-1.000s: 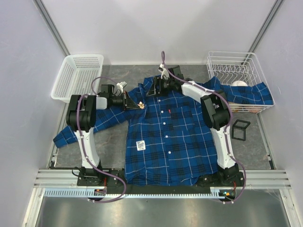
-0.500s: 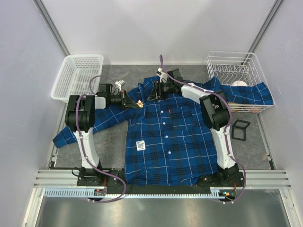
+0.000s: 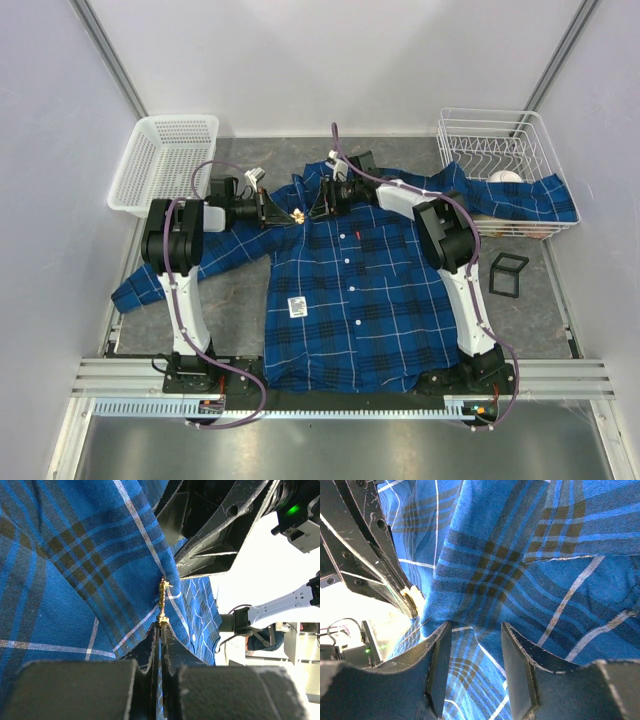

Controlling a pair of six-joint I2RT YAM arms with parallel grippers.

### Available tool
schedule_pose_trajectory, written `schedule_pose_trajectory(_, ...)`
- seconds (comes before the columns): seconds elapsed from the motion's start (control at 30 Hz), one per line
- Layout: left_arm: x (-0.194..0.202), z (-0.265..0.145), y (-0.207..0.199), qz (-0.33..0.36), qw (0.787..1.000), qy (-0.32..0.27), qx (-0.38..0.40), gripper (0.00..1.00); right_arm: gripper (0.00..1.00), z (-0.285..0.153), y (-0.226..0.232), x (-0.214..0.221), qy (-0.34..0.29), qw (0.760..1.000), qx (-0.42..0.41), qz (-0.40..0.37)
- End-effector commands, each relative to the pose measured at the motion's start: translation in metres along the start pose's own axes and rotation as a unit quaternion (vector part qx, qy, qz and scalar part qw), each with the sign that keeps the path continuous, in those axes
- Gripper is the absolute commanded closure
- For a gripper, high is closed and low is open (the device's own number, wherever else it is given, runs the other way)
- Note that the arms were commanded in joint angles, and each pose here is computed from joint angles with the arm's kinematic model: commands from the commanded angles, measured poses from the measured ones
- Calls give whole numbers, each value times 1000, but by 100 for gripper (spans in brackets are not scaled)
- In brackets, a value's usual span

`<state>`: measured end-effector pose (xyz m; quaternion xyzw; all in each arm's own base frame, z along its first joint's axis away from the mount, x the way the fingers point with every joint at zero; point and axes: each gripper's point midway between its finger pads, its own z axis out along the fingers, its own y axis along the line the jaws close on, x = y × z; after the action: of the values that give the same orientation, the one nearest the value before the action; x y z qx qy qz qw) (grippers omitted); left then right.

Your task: Pin the brooch onto the clothing

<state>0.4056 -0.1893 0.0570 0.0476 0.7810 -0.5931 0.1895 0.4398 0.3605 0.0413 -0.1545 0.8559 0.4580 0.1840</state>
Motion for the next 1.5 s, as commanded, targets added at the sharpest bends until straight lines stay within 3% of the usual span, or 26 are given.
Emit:
schedule_pose_trajectory(0.0,-6,2,-11,19,999,4,26,98,48,-9,14,-23,-30,999,-24,-26)
schedule_pose_trajectory(0.33,-7,3,-9,16,999,5,28,98,43,-10,32,-37,-51,997,-61,-24)
schedule_pose_trajectory(0.73,-6,4,-11,15,999,7,30,98,43,1,42,-26,-34,996,-72,-28)
schedule_pose_trajectory(1.03,-5,4,-12,16,999,9,33,98,51,0,43,-28,-37,996,-67,-36)
schedule_pose_trajectory(1.47,-3,16,-27,22,998,18,48,98,53,5,39,-22,-31,998,-43,-40)
